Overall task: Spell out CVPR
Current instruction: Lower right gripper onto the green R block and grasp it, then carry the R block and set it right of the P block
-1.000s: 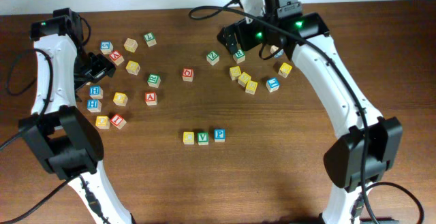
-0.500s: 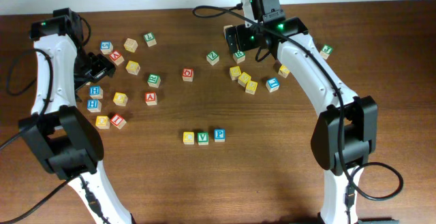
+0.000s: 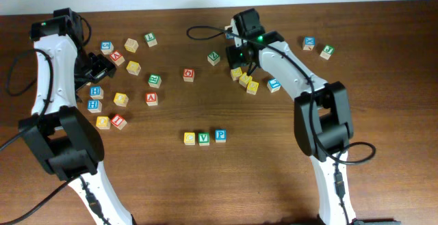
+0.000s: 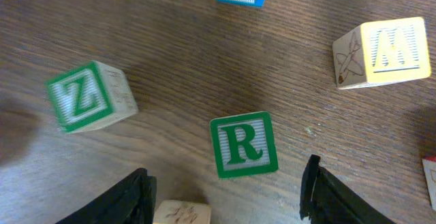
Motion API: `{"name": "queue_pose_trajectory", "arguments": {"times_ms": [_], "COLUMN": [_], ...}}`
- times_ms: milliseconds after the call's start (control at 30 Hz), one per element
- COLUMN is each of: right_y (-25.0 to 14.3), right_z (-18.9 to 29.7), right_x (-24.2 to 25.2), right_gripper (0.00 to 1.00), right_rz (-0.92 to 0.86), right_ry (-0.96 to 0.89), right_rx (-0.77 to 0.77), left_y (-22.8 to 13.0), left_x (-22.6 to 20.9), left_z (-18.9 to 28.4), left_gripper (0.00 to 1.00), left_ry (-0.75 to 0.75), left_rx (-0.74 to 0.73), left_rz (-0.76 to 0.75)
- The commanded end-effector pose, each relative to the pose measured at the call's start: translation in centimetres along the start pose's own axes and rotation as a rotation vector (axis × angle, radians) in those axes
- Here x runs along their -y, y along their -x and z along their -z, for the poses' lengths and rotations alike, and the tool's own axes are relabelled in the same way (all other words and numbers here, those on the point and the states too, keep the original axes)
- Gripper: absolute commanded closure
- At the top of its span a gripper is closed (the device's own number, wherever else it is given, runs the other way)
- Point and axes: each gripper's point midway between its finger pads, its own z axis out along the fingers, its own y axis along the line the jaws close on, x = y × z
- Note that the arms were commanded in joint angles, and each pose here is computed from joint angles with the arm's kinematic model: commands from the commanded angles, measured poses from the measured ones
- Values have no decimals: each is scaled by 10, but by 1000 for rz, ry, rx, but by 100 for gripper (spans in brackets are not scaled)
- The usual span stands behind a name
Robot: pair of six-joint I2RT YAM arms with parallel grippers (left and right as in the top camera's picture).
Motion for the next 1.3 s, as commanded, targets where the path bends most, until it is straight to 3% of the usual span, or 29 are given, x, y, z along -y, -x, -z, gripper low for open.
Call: {"name": "queue_pose_trajectory", "arguments": {"times_ms": [0,100,300,433,500,733,867,1033,1133,1267], "right_y": [-9,-8,-5,-1,0,10,30,61,32,-39], "right_z": [-18,-25,-32,-32,-31,-10,31,155,219,230], "right_x": [5,5,4,4,4,3,2,0,2,7], "right_gripper": [40,47,49,72,78,79,81,81,86,86], "right_rz": [15,14,14,13,13,12,10,-17,-154,-330], "right_ry": [-60,-59,-57,-56,-57,-55,-52,-43,-36,-83], "right_rx": [-15,-6,13,31,33,52,86,204,145,-120], "left_y": [1,1,1,1,1,1,1,1,1,1], "left_x": [-3,-3,-3,-3,-3,-3,-3,-3,-3,-3], "left_z": [4,4,4,4,4,4,4,4,4,4], "left_gripper": [1,1,1,1,1,1,1,1,1,1], "left_ry": [-1,-1,-1,-1,-1,-1,-1,-1,-1,-1], "left_rx": [9,9,9,9,9,9,9,9,9,9], "left_rz": [1,1,1,1,0,1,1,1,1,1]}}
